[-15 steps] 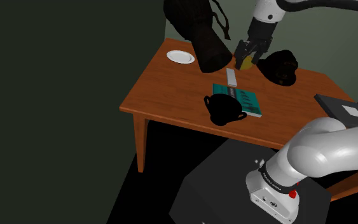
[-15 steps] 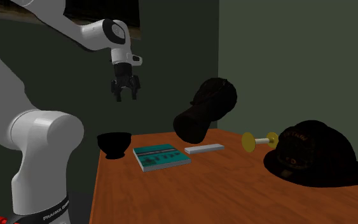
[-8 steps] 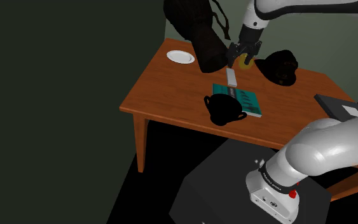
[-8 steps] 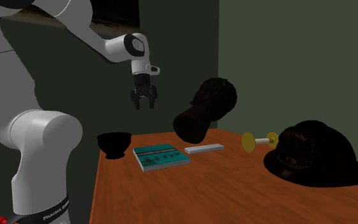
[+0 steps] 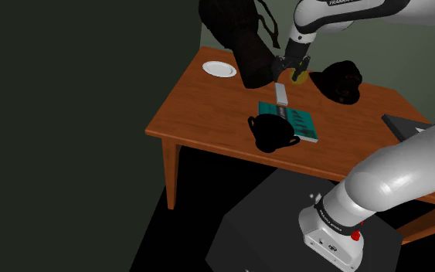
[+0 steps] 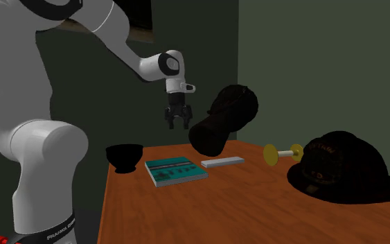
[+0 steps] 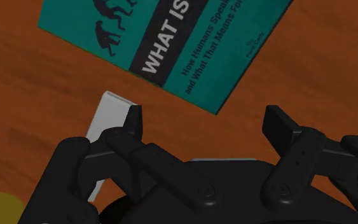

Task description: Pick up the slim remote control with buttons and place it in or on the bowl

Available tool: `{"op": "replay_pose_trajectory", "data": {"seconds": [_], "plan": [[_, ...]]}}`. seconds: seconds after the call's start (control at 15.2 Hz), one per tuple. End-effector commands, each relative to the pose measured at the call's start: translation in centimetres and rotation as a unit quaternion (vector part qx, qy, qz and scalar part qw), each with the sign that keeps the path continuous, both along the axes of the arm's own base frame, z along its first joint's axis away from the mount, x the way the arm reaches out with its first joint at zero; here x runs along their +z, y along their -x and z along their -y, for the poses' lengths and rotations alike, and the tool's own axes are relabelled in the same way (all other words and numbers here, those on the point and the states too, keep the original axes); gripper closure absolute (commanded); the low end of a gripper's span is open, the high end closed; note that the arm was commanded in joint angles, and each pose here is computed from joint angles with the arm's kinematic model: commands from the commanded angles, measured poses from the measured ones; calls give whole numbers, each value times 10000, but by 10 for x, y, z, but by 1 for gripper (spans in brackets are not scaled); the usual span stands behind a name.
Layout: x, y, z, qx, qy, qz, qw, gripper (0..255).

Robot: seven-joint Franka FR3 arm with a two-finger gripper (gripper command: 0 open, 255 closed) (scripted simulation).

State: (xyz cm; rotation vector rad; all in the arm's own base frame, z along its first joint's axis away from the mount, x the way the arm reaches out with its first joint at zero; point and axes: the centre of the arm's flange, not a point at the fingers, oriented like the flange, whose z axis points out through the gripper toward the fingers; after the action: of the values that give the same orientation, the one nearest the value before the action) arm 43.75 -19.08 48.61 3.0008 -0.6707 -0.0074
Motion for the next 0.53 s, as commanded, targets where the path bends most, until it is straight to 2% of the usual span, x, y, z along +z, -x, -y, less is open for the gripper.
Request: {"op": "replay_pose_trajectory", "data": {"seconds": [0.0, 0.46], "plan": [[-13, -11, 23, -157, -18, 17, 9999, 0], [-56, -43, 101, -693, -97, 64, 9975, 0]]}}
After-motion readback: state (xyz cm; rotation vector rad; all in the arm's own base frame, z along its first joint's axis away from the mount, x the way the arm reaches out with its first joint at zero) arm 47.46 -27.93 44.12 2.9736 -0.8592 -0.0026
